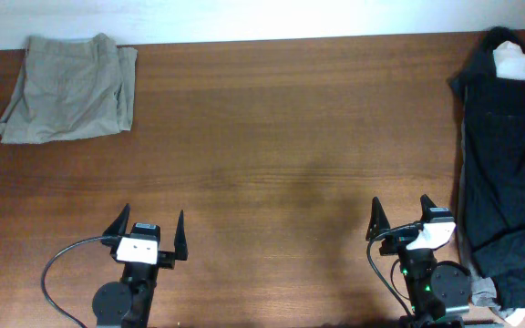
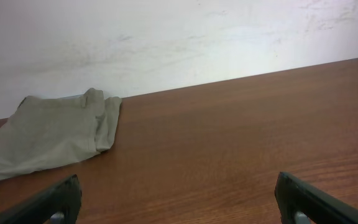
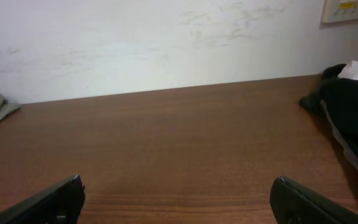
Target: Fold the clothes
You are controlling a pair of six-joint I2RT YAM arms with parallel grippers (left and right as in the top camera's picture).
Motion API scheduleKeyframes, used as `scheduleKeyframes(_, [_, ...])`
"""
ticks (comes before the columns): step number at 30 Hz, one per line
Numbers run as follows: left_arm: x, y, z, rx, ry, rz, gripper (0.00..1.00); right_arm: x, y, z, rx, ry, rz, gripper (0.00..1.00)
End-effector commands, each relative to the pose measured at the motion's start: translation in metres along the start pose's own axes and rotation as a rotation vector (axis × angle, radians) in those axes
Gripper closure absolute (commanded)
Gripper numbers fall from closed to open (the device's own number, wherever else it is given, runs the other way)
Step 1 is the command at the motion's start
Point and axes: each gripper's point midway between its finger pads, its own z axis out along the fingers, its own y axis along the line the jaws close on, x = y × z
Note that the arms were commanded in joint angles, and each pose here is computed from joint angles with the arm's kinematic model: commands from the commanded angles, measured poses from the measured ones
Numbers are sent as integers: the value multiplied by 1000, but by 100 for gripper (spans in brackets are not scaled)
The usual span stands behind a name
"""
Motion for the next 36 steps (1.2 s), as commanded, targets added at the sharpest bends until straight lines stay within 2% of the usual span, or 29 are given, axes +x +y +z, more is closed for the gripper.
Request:
scheduleKeyframes(1, [2, -3, 0, 16, -1, 20, 1, 2, 0, 0, -2, 4, 2, 1])
scheduleKeyframes(31, [2, -3, 0, 16, -1, 20, 1, 2, 0, 0, -7, 4, 5, 1])
scheduleKeyframes(33, [2, -3, 0, 16, -1, 20, 1, 2, 19, -1, -114, 8, 4, 1])
scheduleKeyframes(35, [2, -3, 0, 16, -1, 20, 1, 3, 59, -10, -348, 46, 128, 1])
scheduleKeyframes(36, [2, -3, 0, 16, -1, 20, 1, 4, 68, -14, -408, 70, 192, 1])
